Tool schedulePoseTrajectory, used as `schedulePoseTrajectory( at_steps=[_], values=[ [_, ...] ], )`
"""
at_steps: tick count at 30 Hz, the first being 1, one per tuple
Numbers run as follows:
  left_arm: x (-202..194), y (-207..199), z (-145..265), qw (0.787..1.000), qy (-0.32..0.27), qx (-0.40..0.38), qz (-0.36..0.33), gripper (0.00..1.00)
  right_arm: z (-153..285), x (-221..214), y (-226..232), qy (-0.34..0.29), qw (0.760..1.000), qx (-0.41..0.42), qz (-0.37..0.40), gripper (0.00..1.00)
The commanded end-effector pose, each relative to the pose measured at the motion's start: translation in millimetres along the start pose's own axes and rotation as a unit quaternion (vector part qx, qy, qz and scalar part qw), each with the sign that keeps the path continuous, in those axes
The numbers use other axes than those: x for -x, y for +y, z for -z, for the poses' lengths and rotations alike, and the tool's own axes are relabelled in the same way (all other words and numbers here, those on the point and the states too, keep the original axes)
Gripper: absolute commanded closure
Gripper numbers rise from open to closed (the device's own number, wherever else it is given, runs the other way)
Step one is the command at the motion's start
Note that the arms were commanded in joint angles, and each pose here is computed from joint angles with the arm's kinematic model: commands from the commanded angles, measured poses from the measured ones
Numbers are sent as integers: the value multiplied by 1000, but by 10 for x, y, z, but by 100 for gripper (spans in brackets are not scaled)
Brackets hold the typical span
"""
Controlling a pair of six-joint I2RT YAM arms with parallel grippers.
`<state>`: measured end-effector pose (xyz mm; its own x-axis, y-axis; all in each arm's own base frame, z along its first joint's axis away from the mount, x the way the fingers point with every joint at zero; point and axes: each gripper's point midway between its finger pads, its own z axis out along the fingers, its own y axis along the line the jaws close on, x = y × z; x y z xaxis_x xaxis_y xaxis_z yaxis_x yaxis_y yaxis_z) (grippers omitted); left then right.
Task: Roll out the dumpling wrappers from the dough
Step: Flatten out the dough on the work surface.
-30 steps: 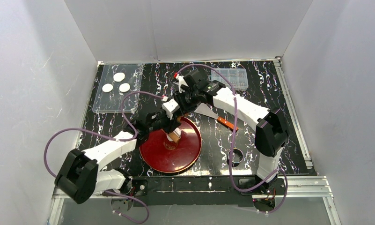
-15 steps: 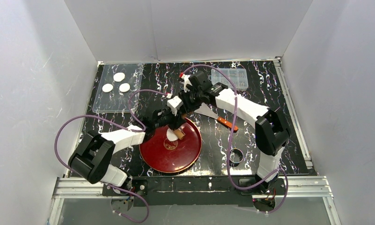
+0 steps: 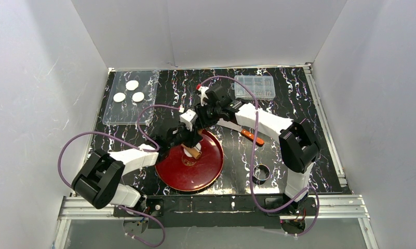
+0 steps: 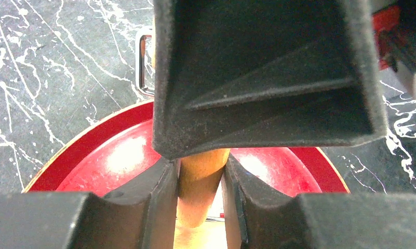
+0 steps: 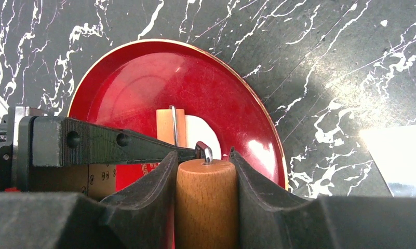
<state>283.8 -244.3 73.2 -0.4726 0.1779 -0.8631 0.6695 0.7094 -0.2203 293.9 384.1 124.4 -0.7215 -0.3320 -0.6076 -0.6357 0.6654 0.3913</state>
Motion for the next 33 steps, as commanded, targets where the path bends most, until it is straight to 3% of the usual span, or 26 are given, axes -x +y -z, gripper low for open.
schedulePoseTrajectory(
  at_steps=[1, 13, 19, 25, 33],
  values=[
    [-1085, 203, 248, 978, 164, 84, 101, 100, -249, -877, 173, 126, 992, -7, 29, 99],
    [-1011, 133, 411, 983, 114, 63, 130, 100, -370, -1034, 435, 138, 990, 26, 7, 99],
    [-693, -51, 459, 994, 80, -1, 69, 100, -85, -342, 758, 69, 996, 52, 38, 99],
    [201, -179, 519, 995, -24, -49, -84, 100, 374, 365, 841, -18, 995, 67, 66, 99],
    [262, -60, 150, 996, -25, -44, -76, 100, 244, 405, 355, -14, 992, 45, 116, 99]
  ],
)
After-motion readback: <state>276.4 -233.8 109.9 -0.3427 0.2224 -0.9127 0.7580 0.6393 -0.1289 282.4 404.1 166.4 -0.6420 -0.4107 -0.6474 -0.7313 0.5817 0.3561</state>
